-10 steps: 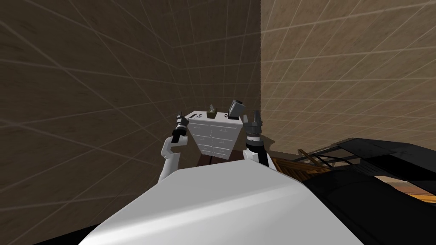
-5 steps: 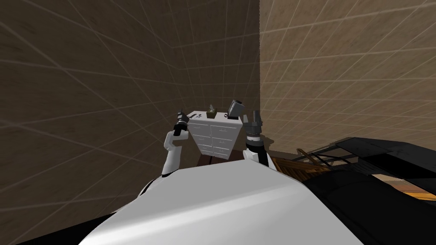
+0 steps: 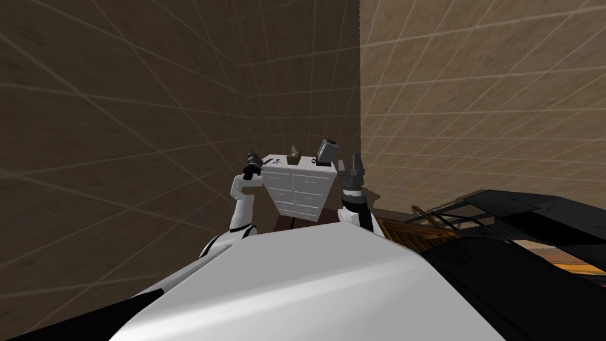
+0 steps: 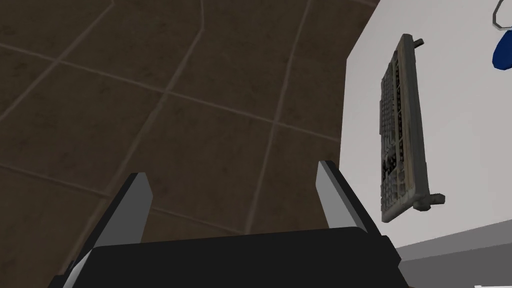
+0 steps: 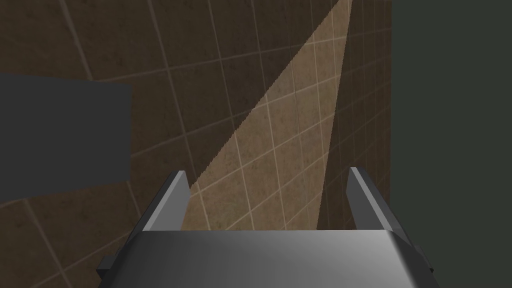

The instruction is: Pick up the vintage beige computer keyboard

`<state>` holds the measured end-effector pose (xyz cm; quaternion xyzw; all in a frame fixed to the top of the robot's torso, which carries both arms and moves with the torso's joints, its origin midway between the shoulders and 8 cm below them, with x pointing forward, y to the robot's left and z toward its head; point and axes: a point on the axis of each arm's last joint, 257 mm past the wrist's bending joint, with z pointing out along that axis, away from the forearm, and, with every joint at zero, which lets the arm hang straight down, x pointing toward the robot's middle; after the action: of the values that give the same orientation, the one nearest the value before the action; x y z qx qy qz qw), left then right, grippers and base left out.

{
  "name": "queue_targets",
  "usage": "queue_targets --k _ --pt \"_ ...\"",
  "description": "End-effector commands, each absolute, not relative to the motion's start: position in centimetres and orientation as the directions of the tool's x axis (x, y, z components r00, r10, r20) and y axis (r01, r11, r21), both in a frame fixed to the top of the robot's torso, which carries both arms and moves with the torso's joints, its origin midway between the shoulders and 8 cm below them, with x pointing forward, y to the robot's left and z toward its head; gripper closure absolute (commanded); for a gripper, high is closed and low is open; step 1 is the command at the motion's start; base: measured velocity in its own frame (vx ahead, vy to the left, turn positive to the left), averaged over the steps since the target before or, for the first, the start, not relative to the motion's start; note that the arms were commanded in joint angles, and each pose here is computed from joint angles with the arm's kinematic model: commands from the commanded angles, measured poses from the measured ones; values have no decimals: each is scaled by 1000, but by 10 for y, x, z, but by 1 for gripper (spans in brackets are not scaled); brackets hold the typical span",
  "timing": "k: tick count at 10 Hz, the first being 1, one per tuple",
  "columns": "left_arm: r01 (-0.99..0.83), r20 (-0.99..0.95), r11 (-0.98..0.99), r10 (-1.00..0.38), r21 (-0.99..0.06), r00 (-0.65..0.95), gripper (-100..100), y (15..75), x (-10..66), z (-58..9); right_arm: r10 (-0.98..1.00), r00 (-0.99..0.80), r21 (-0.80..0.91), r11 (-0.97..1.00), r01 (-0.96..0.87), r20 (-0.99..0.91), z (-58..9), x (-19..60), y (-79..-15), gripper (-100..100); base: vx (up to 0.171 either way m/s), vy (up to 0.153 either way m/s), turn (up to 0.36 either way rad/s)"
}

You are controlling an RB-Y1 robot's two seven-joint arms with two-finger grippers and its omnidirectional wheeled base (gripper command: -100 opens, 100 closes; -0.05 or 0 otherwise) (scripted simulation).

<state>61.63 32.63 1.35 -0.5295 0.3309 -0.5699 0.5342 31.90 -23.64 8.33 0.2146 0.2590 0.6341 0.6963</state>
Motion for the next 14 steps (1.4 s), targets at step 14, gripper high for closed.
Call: queue_targets --k 14 --pt "100 528 -525 -791 -845 310 -100 340 688 25 994 62 627 104 -772 -89 83 319 -236 0 8 16 -15"
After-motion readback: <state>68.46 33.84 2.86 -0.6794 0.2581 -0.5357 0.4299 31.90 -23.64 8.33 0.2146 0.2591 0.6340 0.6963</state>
